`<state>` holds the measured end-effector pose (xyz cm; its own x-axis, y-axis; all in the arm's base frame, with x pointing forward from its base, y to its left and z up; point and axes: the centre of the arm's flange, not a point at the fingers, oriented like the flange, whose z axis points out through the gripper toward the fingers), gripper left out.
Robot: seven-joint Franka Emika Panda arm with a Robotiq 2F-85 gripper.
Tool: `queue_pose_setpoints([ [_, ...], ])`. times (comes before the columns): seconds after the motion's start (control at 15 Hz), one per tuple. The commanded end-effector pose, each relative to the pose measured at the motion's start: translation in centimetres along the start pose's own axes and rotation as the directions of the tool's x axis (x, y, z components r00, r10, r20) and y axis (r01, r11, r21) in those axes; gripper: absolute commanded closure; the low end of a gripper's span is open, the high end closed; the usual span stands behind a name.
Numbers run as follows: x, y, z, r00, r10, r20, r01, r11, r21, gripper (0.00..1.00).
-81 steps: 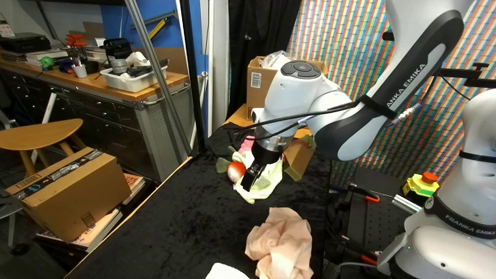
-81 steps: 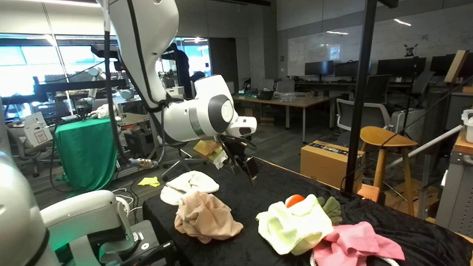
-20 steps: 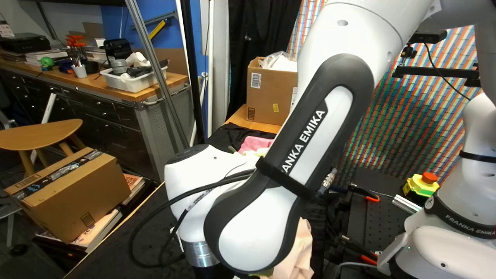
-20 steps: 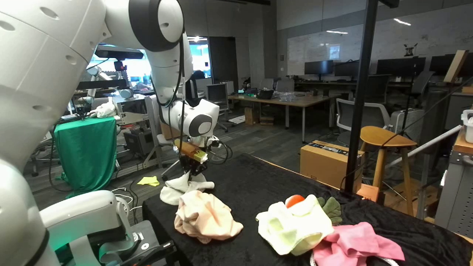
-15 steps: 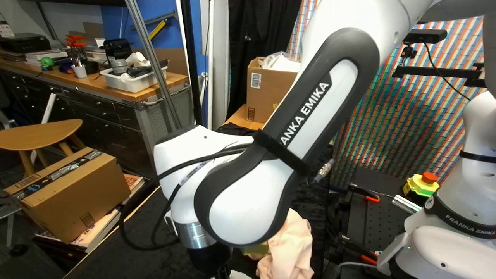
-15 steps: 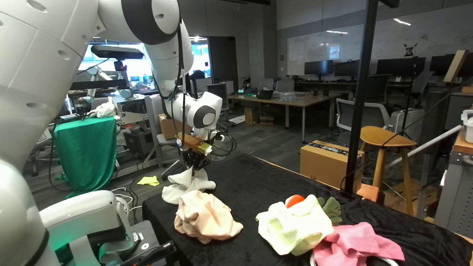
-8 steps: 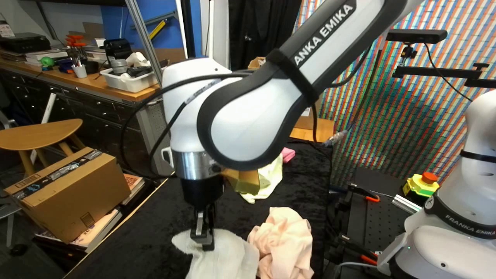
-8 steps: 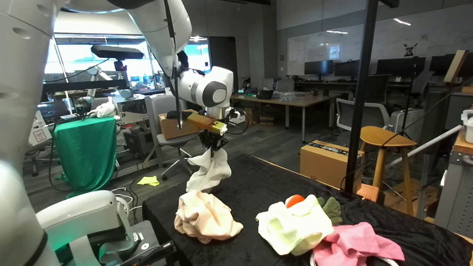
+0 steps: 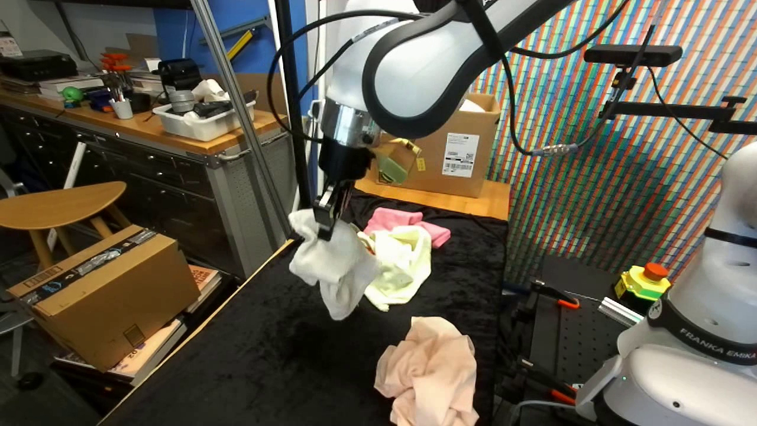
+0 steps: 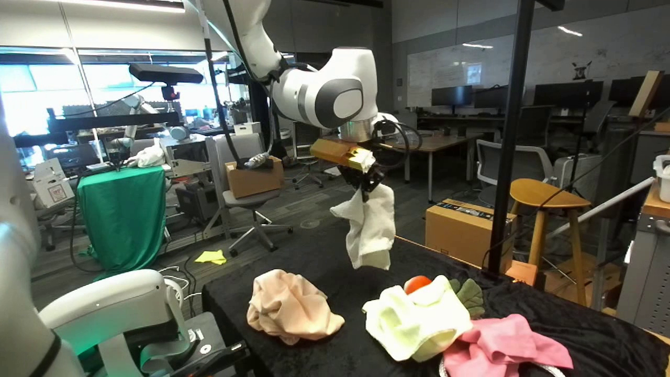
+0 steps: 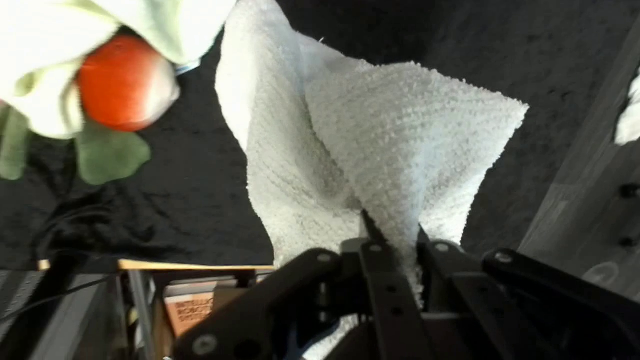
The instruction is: Pile the t-shirts, towels and radish on top of the white rope on the right
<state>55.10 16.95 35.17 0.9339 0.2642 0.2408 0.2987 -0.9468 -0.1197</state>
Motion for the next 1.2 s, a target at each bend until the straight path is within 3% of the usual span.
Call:
queue_pose_setpoints([
  [0.0, -1.2, 6.2, -1.9, 0.987, 0.108, -0.119, -0.116, 0.991, -0.068, 0.96],
  [0.13, -1.4, 9.3, -1.7, 0.970, 0.178, -0.167, -0.197, 0.975, -0.103, 0.96],
  [0.4, -2.2, 14.8, -0.5, 0.918, 0.323, -0.232, -0.369, 0.909, -0.193, 0.96],
  [0.67, -4.0, 17.8, 1.3, 0.888, 0.420, -0.187, -0.456, 0.858, -0.237, 0.97],
  [0.93, -5.4, 17.6, 3.6, 0.888, 0.439, -0.137, -0.460, 0.848, -0.262, 0.97],
  [1.0, -5.5, 17.4, 3.9, 0.889, 0.439, -0.130, -0.458, 0.848, -0.267, 0.92],
  [1.07, -5.6, 17.2, 4.1, 0.890, 0.439, -0.122, -0.455, 0.850, -0.267, 0.64],
  [1.13, -5.7, 17.0, 4.2, 0.892, 0.437, -0.117, -0.452, 0.851, -0.269, 0.62],
])
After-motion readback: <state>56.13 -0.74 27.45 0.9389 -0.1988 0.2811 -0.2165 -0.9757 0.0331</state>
